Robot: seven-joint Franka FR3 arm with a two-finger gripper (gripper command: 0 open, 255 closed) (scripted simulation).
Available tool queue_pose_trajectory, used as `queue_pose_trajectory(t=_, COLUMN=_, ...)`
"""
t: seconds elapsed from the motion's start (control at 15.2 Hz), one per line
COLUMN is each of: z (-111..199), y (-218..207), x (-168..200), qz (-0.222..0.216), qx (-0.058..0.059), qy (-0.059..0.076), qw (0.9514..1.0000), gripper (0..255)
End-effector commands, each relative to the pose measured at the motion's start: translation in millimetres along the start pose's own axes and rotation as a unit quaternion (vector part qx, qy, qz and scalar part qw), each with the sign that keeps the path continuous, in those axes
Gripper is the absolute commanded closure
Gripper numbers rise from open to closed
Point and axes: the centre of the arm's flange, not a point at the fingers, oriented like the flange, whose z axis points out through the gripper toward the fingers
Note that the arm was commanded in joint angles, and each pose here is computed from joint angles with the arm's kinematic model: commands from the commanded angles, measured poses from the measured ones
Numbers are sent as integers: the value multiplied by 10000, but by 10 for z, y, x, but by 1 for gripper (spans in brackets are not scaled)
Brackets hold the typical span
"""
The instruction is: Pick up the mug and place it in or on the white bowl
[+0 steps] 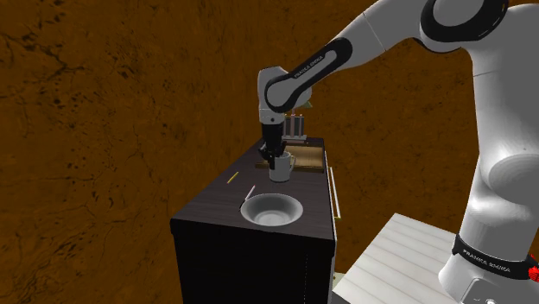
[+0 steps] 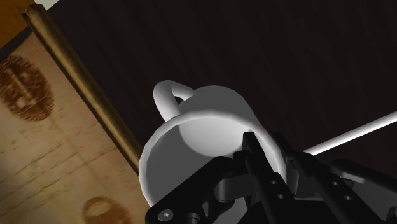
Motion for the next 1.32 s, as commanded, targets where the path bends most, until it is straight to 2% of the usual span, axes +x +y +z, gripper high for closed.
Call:
queue_pose_trajectory(t=0.0, z=-108, y=0, x=-1, qz=0, qx=0, qy=0, qw=10000, gripper=255)
queue_pose_trajectory(t=1.19, z=-1056, y=62, x=-2, qz=0, qx=0, qy=0, qw=10000, gripper=255)
queue_pose_trajectory(t=1.25, z=-1074, y=-39, x=-85, qz=0, qx=0, qy=0, qw=10000, gripper=255)
